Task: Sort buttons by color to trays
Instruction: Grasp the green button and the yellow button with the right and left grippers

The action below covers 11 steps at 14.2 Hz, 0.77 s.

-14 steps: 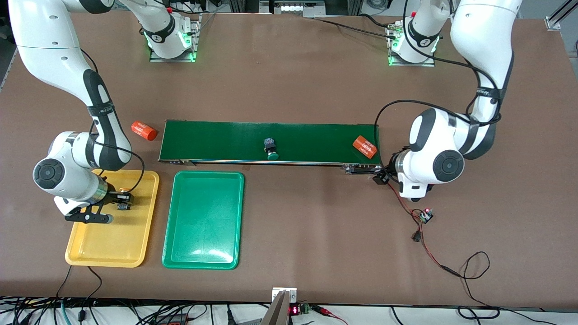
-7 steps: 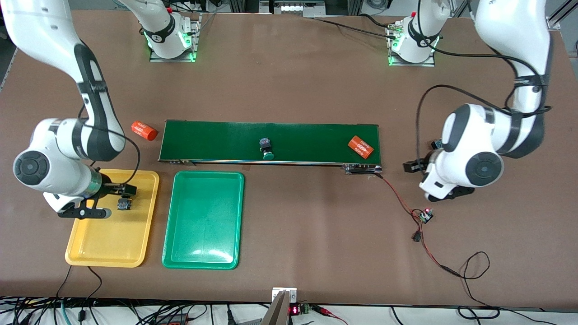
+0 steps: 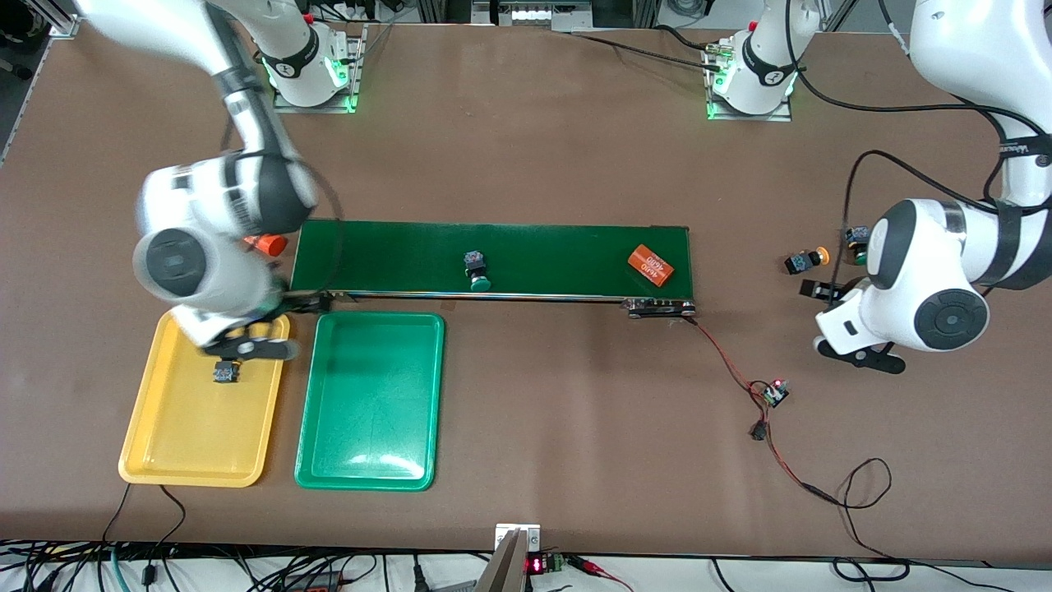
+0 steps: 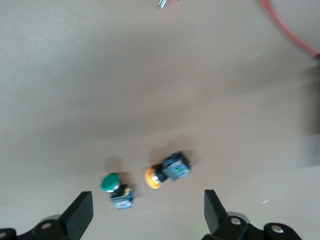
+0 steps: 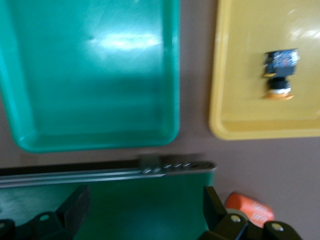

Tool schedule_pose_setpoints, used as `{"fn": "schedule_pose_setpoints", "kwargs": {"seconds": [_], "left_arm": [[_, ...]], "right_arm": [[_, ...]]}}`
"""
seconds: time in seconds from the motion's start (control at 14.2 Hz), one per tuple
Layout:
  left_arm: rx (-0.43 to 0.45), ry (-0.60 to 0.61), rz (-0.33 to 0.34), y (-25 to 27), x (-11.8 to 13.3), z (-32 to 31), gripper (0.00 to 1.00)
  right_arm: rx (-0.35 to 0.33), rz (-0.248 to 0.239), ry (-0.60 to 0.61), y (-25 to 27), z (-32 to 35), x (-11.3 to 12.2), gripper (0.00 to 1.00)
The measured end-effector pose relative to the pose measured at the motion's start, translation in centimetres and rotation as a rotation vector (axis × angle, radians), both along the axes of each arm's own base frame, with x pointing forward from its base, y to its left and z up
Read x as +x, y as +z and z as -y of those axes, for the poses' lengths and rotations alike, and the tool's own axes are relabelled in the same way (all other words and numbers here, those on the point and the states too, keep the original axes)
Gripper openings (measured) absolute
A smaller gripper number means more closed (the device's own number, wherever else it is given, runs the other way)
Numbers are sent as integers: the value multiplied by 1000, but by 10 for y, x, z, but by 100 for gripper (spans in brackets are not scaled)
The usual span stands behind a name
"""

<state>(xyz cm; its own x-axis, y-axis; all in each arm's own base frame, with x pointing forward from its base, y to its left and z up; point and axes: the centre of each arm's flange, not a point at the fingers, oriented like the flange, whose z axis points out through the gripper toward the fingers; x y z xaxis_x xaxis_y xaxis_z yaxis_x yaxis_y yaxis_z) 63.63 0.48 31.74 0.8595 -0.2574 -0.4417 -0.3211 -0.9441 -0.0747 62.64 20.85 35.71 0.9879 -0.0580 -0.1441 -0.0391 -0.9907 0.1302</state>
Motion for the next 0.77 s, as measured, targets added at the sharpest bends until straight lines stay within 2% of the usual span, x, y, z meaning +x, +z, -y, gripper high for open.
{"fn": "schedule_pose_setpoints", "kwargs": {"seconds": [0.14, 0.28, 0.35, 0.42, 0.56, 0.77], "left_arm": [[2, -59, -49, -18, -4, -14, 98], [16, -138, -92, -36, -6, -11, 98], [29, -183, -117, -47, -8, -4, 98], [32, -219, -145, -62, -13, 6, 98], [22, -237, -177, -79, -19, 12, 98], [9, -245, -224, -97, -30, 8, 98]], "right_arm": [[-22, 9, 6, -3, -80, -35, 100], [-24, 10, 44, -5, -117, -55, 100], [-8, 8, 63, -6, -133, -64, 100], [35, 4, 72, -8, -153, -74, 100], [94, 19, 86, -15, -176, -86, 100], [126, 53, 112, -51, -190, -107, 100]]}}
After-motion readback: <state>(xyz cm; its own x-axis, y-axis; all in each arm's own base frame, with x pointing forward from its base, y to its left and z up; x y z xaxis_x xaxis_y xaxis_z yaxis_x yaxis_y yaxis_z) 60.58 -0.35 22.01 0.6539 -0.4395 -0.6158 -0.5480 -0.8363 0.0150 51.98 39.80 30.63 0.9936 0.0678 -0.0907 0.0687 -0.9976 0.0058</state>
